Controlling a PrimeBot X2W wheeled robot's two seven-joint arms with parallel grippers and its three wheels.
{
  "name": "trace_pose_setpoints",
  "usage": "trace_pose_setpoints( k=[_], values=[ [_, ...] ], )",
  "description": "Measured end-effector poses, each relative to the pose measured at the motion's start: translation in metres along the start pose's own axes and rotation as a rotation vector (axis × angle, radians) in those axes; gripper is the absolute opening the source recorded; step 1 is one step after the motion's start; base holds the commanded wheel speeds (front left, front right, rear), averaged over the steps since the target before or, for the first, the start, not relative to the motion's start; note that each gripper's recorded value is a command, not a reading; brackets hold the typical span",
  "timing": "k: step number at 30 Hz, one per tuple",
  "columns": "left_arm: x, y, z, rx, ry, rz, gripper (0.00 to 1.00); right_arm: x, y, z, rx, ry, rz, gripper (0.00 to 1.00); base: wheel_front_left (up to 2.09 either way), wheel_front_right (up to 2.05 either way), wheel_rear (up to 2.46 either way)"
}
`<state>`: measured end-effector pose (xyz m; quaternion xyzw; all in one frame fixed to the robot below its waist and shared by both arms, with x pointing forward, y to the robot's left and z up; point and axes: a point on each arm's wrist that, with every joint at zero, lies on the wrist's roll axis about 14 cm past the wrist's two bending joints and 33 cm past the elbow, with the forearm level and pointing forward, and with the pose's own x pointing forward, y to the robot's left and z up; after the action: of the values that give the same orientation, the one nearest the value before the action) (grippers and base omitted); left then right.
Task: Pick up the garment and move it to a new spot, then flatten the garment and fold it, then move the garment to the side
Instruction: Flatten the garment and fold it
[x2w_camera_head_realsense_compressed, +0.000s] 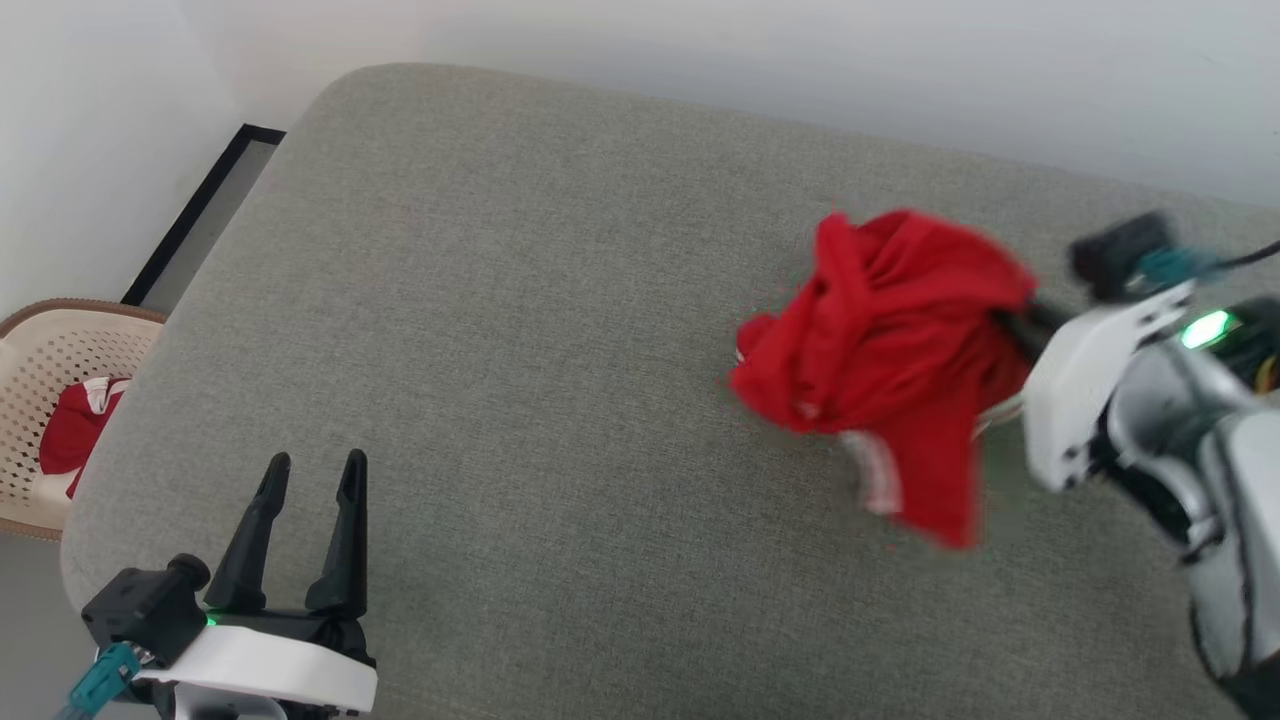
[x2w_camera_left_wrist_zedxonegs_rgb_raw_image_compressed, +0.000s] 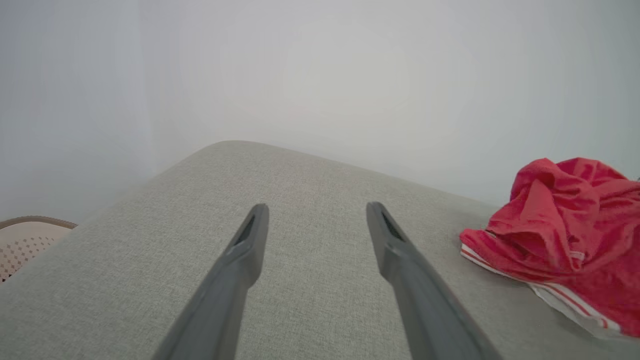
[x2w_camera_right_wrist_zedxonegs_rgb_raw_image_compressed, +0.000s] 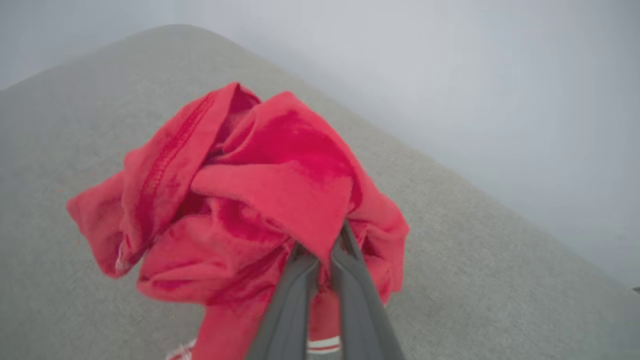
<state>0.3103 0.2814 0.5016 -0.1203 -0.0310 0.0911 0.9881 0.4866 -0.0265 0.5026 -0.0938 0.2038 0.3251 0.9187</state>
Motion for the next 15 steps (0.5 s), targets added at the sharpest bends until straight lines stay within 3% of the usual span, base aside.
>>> trace_pose_setpoints(
  k=[9, 13, 15],
  values=[
    [0.005, -0.006, -0.001, -0.005, 0.004, -0.016, 1.0, 0.016, -0.034, 0.013, -0.005, -0.004, -0.07, 0.0, 0.0, 0.0, 0.0],
    [0.002, -0.002, -0.003, -0.007, 0.012, 0.003, 1.0, 0.042, -0.005, -0.005, -0.075, 0.076, 0.013, 0.0, 0.0, 0.0, 0.0],
    [0.001, 0.001, -0.002, -0.009, 0.012, 0.012, 1.0, 0.051, 0.017, -0.012, -0.091, 0.099, 0.073, 0.05, 0.0, 0.0, 0.0]
  ],
)
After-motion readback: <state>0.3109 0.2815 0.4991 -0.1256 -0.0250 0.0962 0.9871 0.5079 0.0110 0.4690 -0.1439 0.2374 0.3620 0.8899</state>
